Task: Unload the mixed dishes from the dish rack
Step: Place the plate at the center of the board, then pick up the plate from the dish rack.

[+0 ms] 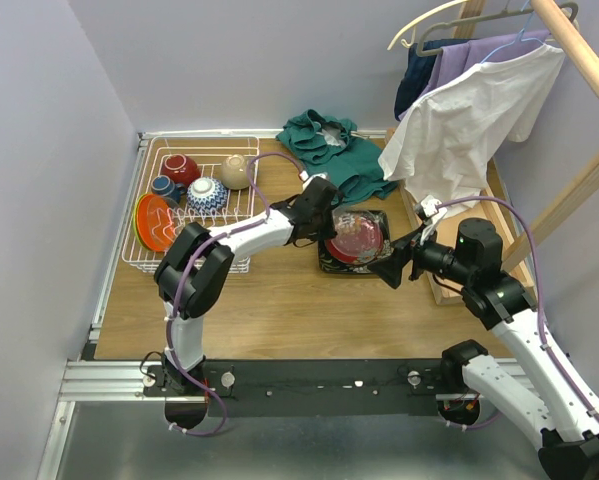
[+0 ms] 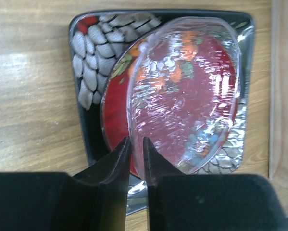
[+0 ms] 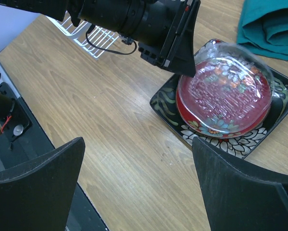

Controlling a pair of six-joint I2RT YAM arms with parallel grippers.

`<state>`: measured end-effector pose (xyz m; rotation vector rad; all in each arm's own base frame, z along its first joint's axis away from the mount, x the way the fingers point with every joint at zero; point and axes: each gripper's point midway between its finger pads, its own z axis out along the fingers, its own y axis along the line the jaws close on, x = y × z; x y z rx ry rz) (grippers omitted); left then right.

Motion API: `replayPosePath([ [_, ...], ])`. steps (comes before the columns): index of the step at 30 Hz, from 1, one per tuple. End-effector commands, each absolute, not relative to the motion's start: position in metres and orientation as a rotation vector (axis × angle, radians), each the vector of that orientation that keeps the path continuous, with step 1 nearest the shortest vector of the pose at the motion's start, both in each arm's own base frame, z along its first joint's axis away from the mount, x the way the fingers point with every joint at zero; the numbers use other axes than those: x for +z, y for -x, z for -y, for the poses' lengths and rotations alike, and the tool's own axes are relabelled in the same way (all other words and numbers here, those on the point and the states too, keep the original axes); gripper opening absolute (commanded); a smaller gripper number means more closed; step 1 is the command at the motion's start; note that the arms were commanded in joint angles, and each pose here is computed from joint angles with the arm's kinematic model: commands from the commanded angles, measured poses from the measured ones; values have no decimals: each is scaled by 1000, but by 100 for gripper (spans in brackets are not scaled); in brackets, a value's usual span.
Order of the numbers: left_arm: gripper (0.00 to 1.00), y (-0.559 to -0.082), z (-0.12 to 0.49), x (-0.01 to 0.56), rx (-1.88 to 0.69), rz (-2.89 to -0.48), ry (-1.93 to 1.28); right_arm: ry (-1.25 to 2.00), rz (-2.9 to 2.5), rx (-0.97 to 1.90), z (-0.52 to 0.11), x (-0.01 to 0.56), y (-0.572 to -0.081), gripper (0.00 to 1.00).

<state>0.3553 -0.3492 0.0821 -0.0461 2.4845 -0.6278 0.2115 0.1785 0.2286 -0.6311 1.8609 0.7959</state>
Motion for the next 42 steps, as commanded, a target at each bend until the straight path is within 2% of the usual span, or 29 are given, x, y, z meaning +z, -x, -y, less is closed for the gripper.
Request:
replayPosePath([
  [1,30,-350,346,81,-613,-2487,42,624,-1876,793,-178,227,-211,100],
  [4,38,-349,346,83,-605,-2490,31,627,-1876,798,-179,227,-212,100],
  [11,68,-351,333,114,-532,-2429,-10,634,-1872,801,-180,228,-212,100],
  [17,85,-362,291,162,-292,-2314,-76,631,-1870,796,-179,228,-211,100],
  [26,91,-378,181,220,230,-2174,-148,628,-1872,801,-180,223,-212,100],
  [34,91,-374,55,238,539,-2176,3,637,-1876,795,-180,220,-214,100],
  [42,84,-365,-34,236,747,-2191,156,650,-1869,801,-182,219,-214,100],
])
